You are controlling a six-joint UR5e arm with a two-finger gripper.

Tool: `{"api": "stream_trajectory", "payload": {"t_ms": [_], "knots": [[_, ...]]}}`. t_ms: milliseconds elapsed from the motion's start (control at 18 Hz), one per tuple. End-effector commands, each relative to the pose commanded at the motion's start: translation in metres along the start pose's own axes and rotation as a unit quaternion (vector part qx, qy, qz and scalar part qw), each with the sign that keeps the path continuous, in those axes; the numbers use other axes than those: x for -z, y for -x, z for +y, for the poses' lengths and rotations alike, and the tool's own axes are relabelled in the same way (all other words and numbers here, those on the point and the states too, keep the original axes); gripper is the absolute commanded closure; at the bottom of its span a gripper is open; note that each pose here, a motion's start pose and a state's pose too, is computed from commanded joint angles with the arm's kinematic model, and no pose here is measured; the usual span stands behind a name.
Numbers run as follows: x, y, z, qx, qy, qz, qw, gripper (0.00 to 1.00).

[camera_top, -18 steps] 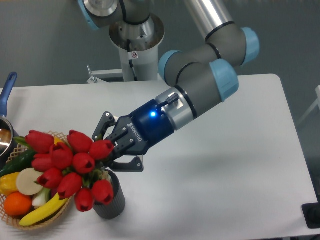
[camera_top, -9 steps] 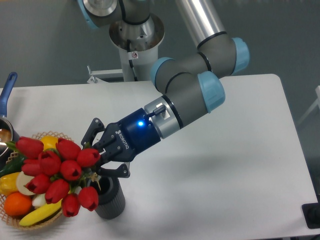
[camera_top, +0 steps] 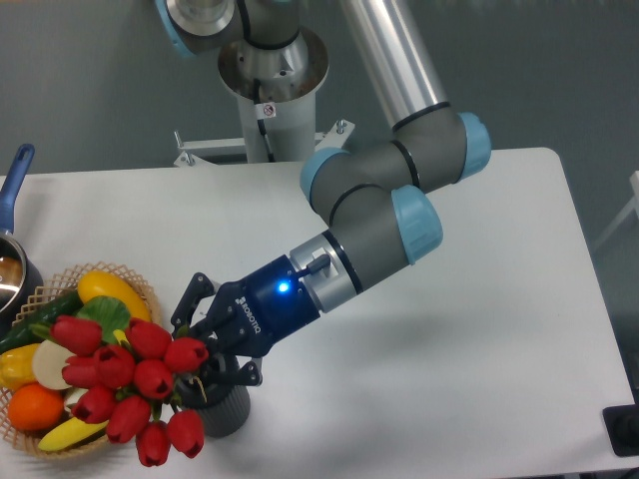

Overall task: Insert the flowers into the vase
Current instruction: 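Lower the tulip stems down into the dark grey vase, then open the gripper to release the tulips in the vase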

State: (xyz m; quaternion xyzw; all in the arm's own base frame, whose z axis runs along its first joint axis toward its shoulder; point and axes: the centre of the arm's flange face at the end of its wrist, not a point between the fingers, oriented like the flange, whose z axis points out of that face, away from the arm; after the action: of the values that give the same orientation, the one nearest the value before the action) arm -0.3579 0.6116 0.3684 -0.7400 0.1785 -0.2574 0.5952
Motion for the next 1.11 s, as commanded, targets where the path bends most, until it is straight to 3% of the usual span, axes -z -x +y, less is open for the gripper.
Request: {"api": "stream_trajectory", "payload": {"t_ms": [500, 722, 889, 1000, 1111], "knots": [[-0.007, -0.013, 0.062, -0.037, 0.005, 0.009, 0.9993, 0.80], [-0.008, -0.015, 0.077, -0.033, 0.007, 0.011, 0.9994, 0.72], [-0.005, -0.015, 0.082, -0.028, 0.008, 0.008, 0.9995, 0.62], [-0.001, -0.015, 0.086, -0.025, 0.008, 0.006, 0.9996, 0.46], [0.003, -0.016, 0.095, -0.017, 0.016, 0.000, 0.9997, 0.37]]}}
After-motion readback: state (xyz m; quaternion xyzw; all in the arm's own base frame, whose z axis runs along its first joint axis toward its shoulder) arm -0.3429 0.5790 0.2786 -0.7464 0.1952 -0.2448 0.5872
